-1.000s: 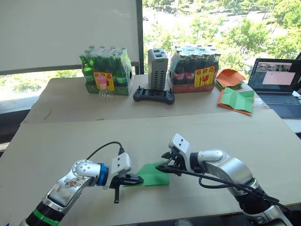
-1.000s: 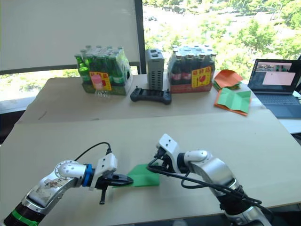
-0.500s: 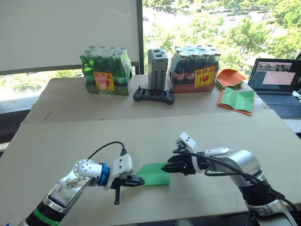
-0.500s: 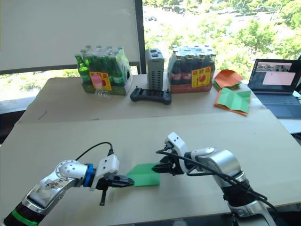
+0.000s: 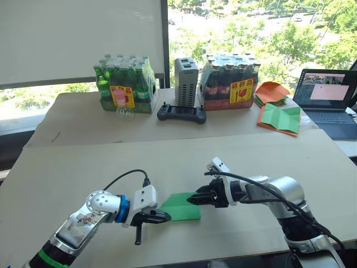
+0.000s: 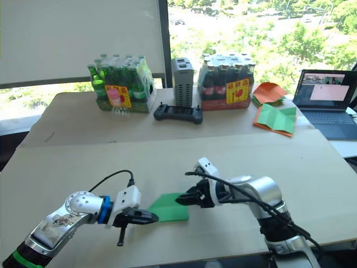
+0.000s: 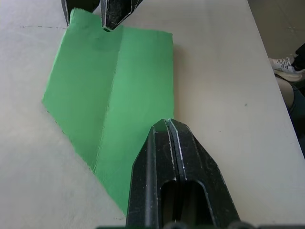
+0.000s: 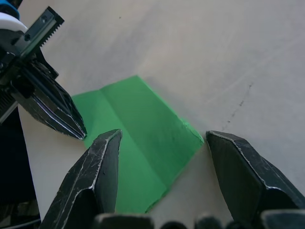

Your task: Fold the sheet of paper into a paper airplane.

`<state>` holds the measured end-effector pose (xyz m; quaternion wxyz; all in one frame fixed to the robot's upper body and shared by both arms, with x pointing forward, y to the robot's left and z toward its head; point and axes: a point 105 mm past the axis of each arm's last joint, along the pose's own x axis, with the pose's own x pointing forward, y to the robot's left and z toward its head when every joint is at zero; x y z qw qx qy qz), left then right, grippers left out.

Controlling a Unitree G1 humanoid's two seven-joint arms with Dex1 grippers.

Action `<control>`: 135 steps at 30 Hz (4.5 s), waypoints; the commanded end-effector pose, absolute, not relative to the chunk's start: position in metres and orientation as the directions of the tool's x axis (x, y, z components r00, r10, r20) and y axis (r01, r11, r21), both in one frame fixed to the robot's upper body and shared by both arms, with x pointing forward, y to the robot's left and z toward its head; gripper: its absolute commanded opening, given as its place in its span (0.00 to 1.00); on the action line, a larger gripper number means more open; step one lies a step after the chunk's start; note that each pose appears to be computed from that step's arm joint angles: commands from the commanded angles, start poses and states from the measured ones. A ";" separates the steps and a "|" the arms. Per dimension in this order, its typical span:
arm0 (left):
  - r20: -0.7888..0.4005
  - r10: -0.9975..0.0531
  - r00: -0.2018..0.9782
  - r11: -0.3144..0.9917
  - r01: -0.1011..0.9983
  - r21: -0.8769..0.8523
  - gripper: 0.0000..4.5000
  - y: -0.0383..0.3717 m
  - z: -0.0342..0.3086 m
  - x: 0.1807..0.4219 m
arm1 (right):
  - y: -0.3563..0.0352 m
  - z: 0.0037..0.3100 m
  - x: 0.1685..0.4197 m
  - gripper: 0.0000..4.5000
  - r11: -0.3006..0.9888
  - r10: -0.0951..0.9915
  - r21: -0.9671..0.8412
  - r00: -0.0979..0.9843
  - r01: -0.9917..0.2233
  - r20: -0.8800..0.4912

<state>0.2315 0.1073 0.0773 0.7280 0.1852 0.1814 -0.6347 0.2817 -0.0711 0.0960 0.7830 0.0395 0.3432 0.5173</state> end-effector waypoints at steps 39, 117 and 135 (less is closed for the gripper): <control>-0.515 -0.845 0.143 0.111 0.990 0.091 0.00 0.112 0.088 0.239 | -0.060 0.103 0.242 0.01 0.089 0.896 -0.400 0.249 -0.912 -0.367; -0.436 -0.894 0.108 0.149 0.987 -0.061 0.00 0.140 0.135 0.224 | -0.052 0.065 0.217 0.01 -0.242 0.867 -0.714 0.184 -0.658 -0.464; -0.534 -0.834 0.137 0.126 0.990 0.058 0.00 0.122 0.076 0.241 | -0.049 0.075 0.222 0.01 -0.213 0.872 -0.702 0.192 -0.680 -0.450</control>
